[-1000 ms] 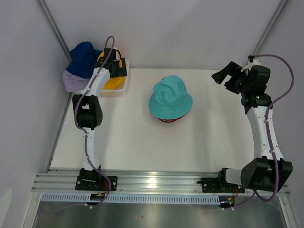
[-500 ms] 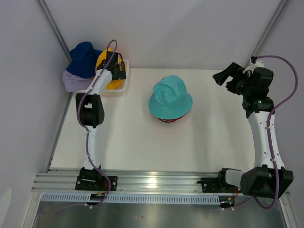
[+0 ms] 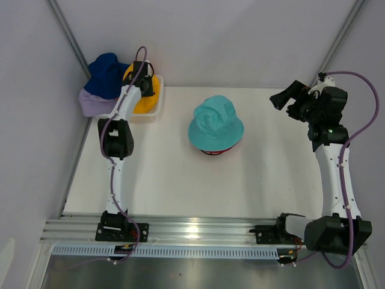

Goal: Stack the hats

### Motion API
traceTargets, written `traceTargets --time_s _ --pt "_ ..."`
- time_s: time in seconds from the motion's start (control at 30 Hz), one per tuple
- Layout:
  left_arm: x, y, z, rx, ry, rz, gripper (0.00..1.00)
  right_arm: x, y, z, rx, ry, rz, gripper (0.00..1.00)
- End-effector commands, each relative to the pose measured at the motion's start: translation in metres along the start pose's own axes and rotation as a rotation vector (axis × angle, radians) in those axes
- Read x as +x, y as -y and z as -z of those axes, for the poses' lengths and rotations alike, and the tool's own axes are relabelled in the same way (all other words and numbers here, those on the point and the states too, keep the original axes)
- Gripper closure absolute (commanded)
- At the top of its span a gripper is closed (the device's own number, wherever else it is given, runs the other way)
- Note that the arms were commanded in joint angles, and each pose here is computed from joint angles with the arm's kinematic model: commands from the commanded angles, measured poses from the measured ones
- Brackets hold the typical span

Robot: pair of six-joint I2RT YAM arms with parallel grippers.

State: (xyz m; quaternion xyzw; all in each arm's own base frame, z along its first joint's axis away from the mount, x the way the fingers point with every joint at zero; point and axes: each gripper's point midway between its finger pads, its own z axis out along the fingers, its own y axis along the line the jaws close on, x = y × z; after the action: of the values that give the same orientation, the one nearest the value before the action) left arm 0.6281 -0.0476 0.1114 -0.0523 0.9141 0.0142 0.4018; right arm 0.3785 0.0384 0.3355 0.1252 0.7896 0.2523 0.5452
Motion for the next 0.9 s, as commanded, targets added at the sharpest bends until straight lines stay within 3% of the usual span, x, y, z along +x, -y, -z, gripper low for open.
traceTargets --time_s 0.0,0.03,0.1,0.37,0.57,0.73,0.87 --pt "-0.012 -0.007 0.002 0.058 0.011 0.037 0.76 -0.027 -0.017 0.017 -0.026 0.085 0.055 0.0" --pt "-0.013 -0.009 0.002 0.063 0.01 0.054 0.89 -0.029 -0.018 0.018 -0.028 0.09 0.059 0.0" --pt "-0.012 -0.014 0.001 0.07 0.005 0.07 0.98 -0.03 -0.02 0.019 -0.03 0.092 0.063 0.0" --pt "-0.013 -0.019 0.019 0.082 0.014 0.026 0.99 -0.035 -0.029 0.027 -0.054 0.114 0.055 0.0" --pt "-0.082 -0.008 0.111 0.196 0.187 0.056 0.99 -0.031 -0.056 0.022 -0.173 0.09 0.034 0.0" --pt "-0.142 0.023 0.231 0.43 0.368 0.157 0.99 -0.033 -0.09 0.013 -0.267 0.086 0.054 0.01" --pt "-0.159 0.05 0.304 0.638 0.42 0.272 0.99 -0.026 -0.119 0.004 -0.334 0.065 0.057 0.01"
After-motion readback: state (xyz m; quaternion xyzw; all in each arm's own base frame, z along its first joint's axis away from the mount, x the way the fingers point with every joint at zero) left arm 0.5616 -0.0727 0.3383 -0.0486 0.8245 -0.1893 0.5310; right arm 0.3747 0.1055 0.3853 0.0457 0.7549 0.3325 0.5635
